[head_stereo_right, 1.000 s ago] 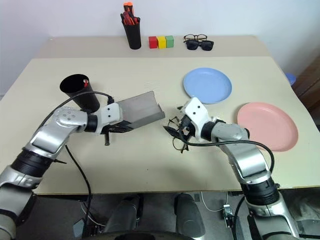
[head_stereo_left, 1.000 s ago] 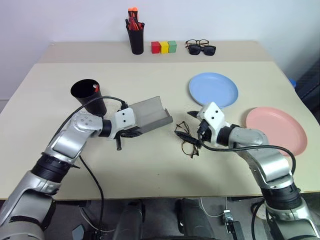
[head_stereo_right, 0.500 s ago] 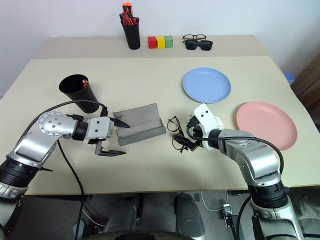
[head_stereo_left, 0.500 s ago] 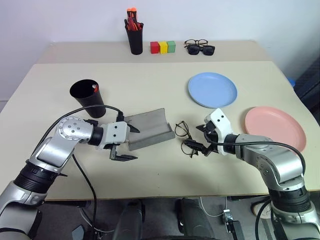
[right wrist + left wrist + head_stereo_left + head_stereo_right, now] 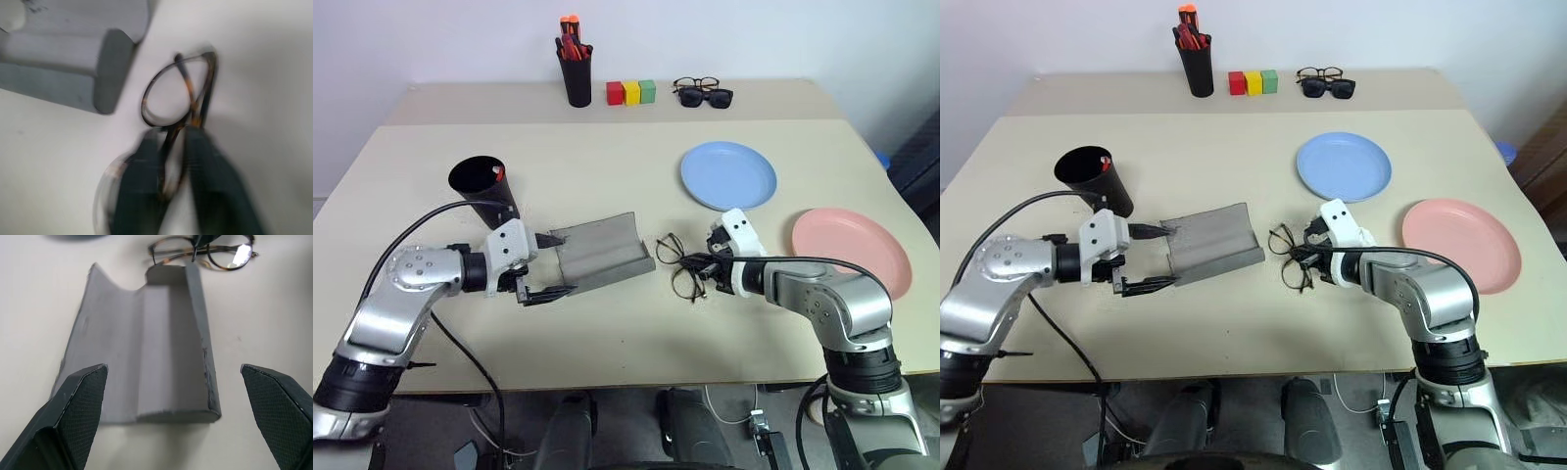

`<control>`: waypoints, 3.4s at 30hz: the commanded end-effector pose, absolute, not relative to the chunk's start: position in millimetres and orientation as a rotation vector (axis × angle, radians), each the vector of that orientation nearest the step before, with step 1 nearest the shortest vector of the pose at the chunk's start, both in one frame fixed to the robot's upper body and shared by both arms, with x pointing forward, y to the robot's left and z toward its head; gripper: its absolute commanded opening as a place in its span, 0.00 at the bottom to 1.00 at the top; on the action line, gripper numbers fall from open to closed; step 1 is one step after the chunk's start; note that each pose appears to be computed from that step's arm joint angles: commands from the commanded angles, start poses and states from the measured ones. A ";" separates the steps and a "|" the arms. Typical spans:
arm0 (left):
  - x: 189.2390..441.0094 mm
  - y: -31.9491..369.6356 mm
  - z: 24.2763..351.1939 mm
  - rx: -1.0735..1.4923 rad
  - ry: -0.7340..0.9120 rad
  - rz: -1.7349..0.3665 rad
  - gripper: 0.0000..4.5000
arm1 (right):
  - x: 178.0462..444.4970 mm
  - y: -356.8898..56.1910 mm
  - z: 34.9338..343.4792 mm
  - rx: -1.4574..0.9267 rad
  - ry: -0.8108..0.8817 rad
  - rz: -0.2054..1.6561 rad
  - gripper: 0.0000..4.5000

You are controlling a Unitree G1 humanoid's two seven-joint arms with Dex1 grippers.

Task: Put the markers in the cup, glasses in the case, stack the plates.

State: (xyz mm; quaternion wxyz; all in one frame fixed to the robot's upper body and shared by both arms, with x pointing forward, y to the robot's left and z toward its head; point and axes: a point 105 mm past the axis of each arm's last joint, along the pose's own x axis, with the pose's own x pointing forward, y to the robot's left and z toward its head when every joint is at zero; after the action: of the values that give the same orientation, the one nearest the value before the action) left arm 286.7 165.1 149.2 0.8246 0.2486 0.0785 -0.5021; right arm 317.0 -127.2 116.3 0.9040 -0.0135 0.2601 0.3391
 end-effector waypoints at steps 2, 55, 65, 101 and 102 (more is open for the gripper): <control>282.1 168.4 170.8 0.472 0.092 -0.977 1.00 | 320.0 -134.0 122.0 -0.072 0.533 0.674 0.01; 402.8 121.1 152.4 0.149 0.475 -0.564 0.47 | 297.1 -94.8 195.2 -0.568 0.016 0.948 0.90; 384.6 117.8 154.4 0.168 0.500 -0.740 0.47 | 295.0 -117.2 186.8 -0.536 0.067 0.827 0.90; 289.3 137.4 169.7 0.153 0.096 -0.866 0.46 | 425.0 -181.8 155.7 -0.905 0.116 0.375 0.01; 290.7 135.1 169.9 0.149 0.084 -0.865 0.46 | 422.8 -183.7 161.1 -0.922 0.093 0.361 0.01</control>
State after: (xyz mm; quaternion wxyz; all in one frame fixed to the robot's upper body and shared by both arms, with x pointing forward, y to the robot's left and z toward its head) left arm 292.3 140.9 160.0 0.9062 0.0676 0.0701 -0.4114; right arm 423.9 -184.0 136.8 0.8808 -0.4245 0.0896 0.1896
